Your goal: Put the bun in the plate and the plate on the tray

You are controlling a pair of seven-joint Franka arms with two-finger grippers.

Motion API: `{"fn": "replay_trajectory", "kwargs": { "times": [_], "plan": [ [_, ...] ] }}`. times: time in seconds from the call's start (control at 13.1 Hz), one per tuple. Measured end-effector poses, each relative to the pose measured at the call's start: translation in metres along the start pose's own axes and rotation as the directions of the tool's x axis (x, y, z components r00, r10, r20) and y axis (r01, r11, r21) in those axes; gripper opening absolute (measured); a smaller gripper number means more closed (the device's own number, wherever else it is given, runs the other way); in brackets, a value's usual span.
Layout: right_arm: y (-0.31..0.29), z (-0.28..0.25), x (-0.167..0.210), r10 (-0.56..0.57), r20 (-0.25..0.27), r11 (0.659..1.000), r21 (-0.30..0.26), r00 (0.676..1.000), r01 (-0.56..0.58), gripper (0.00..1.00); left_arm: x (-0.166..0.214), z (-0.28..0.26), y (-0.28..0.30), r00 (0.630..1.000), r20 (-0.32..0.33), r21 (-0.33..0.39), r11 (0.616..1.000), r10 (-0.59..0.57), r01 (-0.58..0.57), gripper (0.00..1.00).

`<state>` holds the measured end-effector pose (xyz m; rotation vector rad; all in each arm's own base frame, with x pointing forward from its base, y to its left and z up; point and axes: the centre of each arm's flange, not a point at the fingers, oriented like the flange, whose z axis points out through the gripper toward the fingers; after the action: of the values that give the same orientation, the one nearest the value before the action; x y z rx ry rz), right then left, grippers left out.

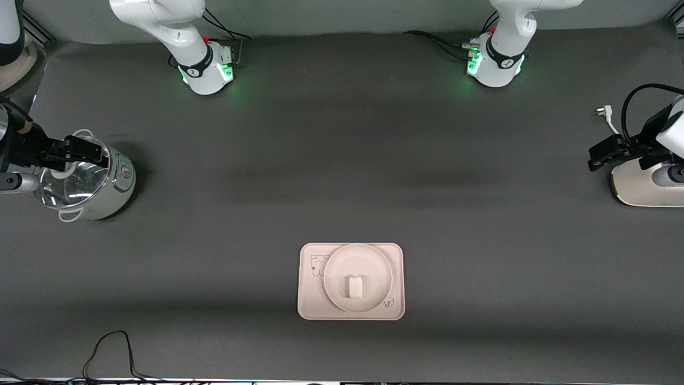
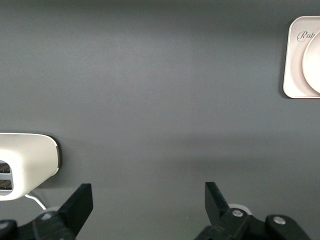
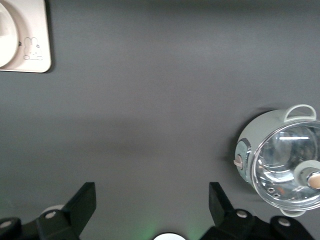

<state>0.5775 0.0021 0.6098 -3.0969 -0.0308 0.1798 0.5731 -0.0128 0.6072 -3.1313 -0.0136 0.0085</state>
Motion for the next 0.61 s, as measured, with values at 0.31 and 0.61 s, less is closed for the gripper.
{"fn": "replay_trajectory", "kwargs": {
  "times": [0.31, 0.61],
  "plan": [
    [0.012, 0.003, 0.003, 0.021, -0.016, 1.000, -0.009, 1.000, -0.021, 1.00, 0.000, 0.000, 0.000, 1.000, -0.001, 0.000, 1.000, 0.000, 0.000, 1.00],
    [0.013, 0.008, 0.006, 0.023, -0.027, 1.000, -0.010, 0.999, -0.023, 1.00, 0.000, 0.000, 0.003, 1.000, -0.003, 0.000, 1.000, 0.005, -0.005, 1.00]
  ]
}}
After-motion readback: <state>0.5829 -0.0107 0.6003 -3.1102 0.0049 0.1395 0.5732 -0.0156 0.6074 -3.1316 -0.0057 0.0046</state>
